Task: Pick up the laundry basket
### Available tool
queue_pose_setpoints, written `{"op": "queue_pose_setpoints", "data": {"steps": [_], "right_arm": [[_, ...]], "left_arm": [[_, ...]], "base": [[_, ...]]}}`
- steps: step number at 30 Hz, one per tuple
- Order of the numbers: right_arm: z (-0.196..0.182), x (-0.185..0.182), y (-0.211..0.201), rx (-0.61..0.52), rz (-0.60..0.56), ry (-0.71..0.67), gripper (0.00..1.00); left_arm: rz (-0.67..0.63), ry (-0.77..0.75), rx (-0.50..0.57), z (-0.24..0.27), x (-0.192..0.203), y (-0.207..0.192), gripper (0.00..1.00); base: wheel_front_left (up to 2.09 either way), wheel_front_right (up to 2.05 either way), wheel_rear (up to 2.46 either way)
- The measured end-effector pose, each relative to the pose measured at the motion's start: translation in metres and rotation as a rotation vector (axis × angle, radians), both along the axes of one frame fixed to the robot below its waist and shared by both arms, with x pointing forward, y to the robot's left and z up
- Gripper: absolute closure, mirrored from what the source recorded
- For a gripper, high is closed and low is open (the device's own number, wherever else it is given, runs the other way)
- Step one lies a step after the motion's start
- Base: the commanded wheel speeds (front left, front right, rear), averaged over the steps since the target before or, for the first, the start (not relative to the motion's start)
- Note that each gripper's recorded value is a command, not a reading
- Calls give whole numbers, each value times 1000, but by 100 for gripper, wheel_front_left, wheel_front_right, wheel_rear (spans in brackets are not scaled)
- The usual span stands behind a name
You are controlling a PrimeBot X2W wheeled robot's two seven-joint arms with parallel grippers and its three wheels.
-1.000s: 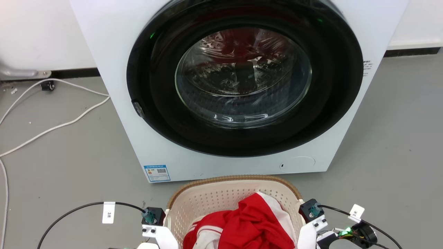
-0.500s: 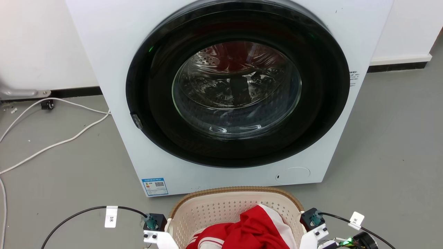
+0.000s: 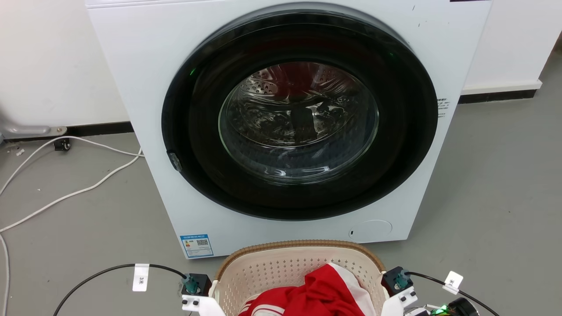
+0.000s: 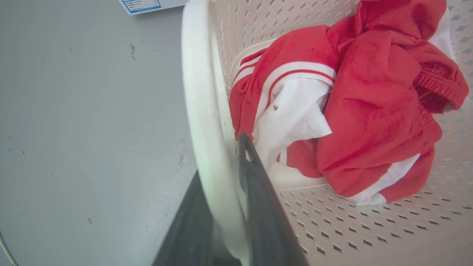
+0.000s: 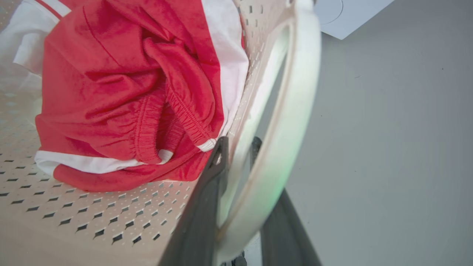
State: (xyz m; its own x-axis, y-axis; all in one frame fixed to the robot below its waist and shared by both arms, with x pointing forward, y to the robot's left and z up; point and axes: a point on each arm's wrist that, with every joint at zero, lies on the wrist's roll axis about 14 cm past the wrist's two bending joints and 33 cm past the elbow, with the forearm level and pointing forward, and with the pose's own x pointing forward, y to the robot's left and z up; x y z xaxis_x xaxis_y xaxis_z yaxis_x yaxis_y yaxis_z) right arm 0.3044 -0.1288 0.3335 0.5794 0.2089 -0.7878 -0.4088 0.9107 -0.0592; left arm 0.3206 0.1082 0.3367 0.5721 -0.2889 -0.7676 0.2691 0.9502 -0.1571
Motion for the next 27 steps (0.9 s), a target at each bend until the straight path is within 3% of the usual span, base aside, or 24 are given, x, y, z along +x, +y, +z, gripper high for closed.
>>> {"op": "queue_pose_setpoints", "data": {"steps": [27], "right_arm": [[0,-3,-2,8,-8,3,100]], "left_arm": [[12,-13,-13,1,-2,0,100]], "base": [[0,0,0]]}}
